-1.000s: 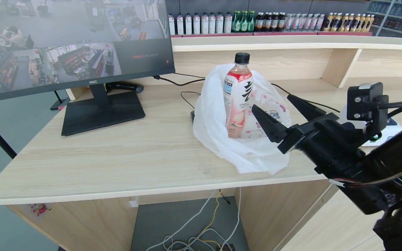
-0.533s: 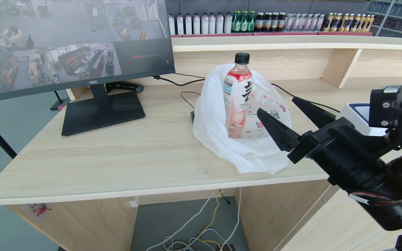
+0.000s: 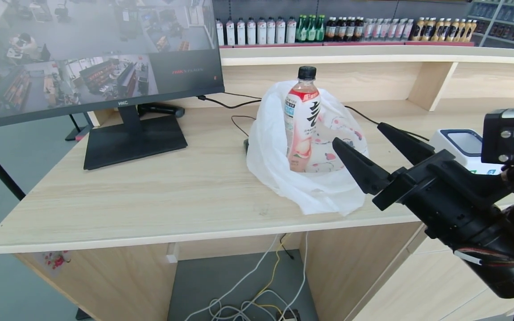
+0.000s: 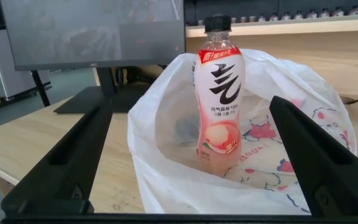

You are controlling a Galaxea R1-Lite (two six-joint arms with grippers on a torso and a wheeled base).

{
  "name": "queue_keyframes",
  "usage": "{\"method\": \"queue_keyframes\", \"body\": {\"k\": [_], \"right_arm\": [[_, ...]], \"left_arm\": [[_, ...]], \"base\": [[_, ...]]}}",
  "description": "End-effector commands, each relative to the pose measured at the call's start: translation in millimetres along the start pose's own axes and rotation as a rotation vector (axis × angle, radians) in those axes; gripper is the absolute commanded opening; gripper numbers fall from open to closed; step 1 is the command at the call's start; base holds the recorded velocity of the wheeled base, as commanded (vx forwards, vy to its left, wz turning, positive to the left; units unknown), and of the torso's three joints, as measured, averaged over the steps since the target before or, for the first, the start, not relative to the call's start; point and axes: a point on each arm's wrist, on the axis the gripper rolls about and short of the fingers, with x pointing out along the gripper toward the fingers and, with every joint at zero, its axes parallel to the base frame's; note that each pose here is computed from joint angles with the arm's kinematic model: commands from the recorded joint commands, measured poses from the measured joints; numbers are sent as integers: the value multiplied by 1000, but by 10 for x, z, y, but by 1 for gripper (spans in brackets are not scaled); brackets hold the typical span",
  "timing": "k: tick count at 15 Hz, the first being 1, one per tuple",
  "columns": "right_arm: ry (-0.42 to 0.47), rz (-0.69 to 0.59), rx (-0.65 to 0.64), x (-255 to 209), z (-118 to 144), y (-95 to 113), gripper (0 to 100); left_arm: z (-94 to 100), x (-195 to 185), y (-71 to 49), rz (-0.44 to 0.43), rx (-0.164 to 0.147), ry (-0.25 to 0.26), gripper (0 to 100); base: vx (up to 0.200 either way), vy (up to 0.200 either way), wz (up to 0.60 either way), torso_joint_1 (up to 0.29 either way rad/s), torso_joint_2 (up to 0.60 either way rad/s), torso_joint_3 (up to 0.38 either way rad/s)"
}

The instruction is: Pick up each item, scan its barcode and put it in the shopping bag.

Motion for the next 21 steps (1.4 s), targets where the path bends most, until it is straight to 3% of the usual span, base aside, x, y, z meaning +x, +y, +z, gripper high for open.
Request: {"method": "queue_keyframes", "body": {"k": [1,21], "right_arm": [[-3,1,0,-5,8,4,100],[46,21,12,-29,-109,54,100]], "left_arm": [[0,0,0,1,1,0,100],[0,0,0,2,-1,0,100]], "base": [[0,-200,0,-2,2,2],[0,-200,0,2,2,3]]}}
